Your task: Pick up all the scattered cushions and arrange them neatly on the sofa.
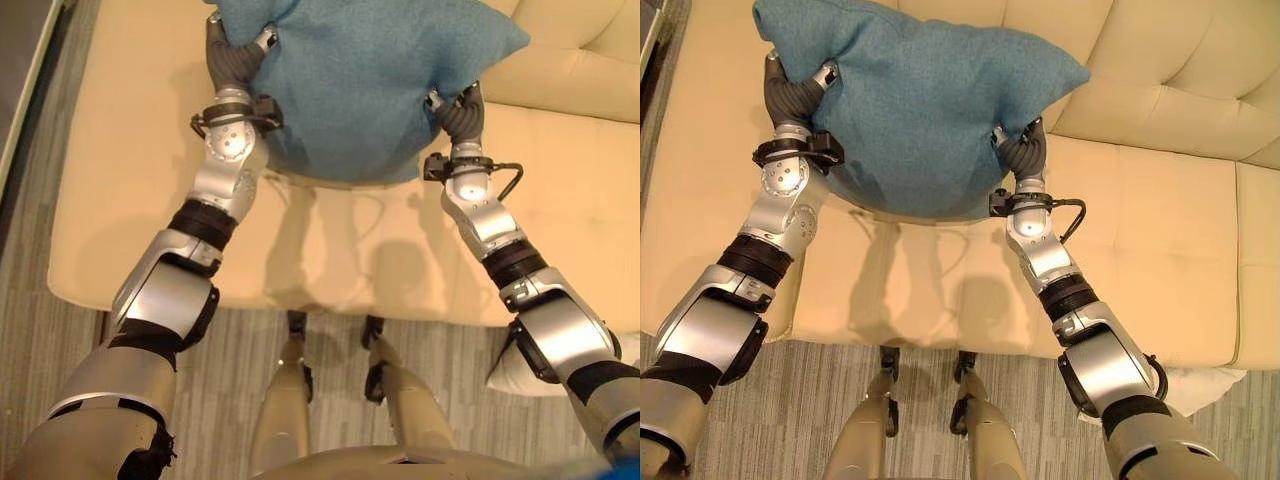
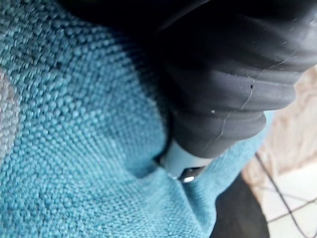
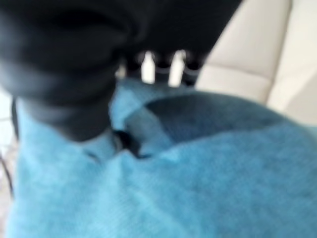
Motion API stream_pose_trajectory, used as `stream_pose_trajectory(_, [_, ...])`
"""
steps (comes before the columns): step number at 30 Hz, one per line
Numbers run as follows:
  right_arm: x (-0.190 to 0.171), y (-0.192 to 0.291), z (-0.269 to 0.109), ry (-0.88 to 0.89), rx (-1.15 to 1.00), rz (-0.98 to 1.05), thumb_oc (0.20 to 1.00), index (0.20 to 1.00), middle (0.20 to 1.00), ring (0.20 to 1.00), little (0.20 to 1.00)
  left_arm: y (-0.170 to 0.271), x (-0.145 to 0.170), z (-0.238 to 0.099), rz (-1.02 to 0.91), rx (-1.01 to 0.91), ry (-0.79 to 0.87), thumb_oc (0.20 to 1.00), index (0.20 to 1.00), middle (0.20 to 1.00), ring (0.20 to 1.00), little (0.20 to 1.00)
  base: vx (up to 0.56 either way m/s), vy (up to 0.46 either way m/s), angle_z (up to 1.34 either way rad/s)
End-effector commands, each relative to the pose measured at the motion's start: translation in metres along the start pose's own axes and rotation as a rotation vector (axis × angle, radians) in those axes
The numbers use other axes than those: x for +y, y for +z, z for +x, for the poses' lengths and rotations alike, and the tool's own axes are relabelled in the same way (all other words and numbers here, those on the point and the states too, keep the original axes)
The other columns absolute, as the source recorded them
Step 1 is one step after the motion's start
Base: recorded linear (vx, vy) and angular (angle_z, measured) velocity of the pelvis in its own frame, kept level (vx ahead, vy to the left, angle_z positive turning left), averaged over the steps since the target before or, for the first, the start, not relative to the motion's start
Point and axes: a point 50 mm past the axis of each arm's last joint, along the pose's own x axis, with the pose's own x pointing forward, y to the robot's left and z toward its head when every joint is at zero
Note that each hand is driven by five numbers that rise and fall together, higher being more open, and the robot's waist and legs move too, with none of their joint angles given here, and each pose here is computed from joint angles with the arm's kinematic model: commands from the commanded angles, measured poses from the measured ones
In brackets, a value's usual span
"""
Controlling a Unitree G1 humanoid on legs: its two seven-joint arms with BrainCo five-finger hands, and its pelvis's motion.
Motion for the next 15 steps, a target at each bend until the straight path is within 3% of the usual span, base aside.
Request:
stream_pose_trajectory(1, [0.034, 0.101, 0.017, 0.095, -0.417, 0.127, 0.2, 0.2, 0.2, 0.2, 0.2, 0.066, -0.082, 0.009, -0.112, -0.261, -0.301, 0.2, 0.2, 0.2, 0.2, 0.2, 0.03, 0.009, -0.02])
stream_pose_trajectory(15, [0.033, 0.094, 0.016, 0.104, -0.391, 0.11, 0.2, 0.2, 0.2, 0.2, 0.2, 0.064, -0.086, 0.006, -0.128, -0.253, -0.296, 0.2, 0.2, 0.2, 0.2, 0.2, 0.01, 0.001, -0.05])
